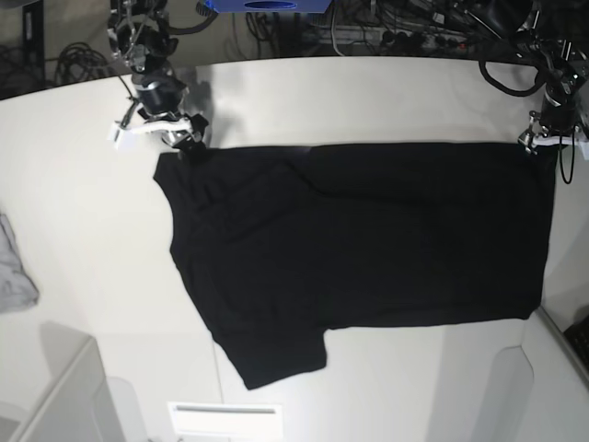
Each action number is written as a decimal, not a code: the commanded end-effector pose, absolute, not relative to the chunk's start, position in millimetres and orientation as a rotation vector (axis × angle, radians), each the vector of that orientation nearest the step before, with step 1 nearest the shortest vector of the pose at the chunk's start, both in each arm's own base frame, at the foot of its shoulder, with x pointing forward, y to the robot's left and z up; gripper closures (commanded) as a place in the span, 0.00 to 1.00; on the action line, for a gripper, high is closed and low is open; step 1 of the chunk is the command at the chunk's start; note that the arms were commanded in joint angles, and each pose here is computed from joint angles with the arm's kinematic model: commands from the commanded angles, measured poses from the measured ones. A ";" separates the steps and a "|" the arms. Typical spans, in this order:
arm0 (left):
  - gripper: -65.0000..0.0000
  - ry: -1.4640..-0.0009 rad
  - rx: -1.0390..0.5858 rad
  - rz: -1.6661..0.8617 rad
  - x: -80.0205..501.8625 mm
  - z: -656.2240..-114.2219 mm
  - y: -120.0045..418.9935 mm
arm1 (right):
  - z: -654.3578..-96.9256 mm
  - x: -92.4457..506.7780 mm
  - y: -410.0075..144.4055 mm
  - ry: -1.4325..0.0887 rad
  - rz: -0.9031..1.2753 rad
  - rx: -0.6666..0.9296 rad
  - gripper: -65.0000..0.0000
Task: Fold the T-shirt properly
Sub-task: 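Pull the shirt's collar edge taut between both grippers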
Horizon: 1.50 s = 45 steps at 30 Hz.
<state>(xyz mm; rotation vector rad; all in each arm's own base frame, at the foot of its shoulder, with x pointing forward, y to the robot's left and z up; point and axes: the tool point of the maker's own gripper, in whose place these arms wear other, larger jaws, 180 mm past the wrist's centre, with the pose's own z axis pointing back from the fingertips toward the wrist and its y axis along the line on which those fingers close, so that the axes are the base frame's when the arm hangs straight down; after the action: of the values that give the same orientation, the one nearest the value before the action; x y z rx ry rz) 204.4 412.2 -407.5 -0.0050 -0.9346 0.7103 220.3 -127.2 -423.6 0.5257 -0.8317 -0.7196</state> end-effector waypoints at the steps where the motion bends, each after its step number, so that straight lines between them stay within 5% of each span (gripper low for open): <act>1: 0.24 -0.952 0.009 0.706 207.1 -399.3 418.8 | -418.4 224.3 -130.1 -0.860 -0.715 0.532 0.44; 22: 0.26 -0.949 -0.020 0.802 224.6 -411.2 431.9 | -425.9 238.8 -132.7 -0.863 -0.718 0.527 0.44; 32: 0.96 -0.931 -0.013 0.799 218.0 -414.2 432.6 | -423.3 243.9 -133.9 -0.877 -0.720 0.528 0.45; 40: 1.00 -0.917 0.000 0.792 210.2 -415.5 433.9 | -433.3 247.5 -132.6 -0.864 -0.709 0.541 0.98; 45: 1.00 -0.860 0.014 0.765 198.3 -415.4 437.5 | -425.0 247.8 -149.9 -0.916 -0.720 0.538 1.00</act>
<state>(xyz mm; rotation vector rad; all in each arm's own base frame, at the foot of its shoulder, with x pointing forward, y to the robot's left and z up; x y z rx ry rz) 201.6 428.9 -421.0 -0.0187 -0.8681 0.7789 240.1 -145.9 -436.7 0.5285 -0.8671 -0.7300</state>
